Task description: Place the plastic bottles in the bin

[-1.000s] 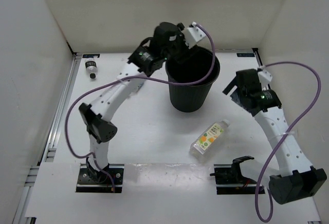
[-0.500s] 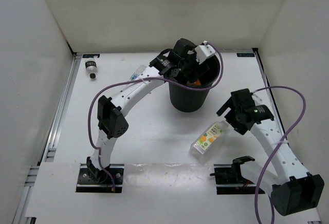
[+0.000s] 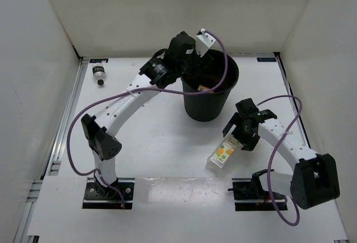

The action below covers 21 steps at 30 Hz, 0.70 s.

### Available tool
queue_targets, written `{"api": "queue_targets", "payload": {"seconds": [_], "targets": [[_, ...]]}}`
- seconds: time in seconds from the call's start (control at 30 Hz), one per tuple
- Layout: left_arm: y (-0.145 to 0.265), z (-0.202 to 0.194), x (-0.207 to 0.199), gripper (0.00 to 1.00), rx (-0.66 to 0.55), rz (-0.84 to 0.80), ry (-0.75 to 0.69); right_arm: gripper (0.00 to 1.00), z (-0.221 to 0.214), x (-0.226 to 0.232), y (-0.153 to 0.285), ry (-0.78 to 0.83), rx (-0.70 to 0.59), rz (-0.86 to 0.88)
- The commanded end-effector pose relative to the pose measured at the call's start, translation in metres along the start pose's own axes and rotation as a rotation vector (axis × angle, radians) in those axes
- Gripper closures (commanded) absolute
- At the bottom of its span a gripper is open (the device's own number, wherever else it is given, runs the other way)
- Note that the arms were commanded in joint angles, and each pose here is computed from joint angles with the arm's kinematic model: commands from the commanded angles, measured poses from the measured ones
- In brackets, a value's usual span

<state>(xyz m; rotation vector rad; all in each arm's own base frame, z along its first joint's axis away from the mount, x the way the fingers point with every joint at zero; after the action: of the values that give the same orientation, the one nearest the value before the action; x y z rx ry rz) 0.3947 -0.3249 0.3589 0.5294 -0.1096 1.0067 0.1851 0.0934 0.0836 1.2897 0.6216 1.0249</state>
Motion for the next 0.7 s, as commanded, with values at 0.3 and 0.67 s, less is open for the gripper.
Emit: {"api": "queue_targets", "payload": {"seconds": [0.3, 0.67], "targets": [[0.066, -0.043, 0.128, 0.0, 0.076, 0.345, 0.187, 0.48, -0.007, -0.005, -0.035, 0.021, 0.047, -0.063], [0.073, -0.194, 0.172, 0.0, 0.43, 0.485, 0.261, 0.83, 0.128, -0.022, 0.097, 0.009, -0.496, -0.213]]}}
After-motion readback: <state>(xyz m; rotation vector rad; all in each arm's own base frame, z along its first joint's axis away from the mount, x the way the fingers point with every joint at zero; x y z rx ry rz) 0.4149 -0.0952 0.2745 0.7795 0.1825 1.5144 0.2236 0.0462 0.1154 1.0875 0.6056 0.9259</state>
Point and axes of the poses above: each gripper's point midway between its finger pads, its own y axis back along the fingers, its own x axis along the line the jaws close on, z = x × y, the point moved 2 cm from there along y, back along the fingers, and after that the axes turned 5 degrees about y, right-handed, at the moved point
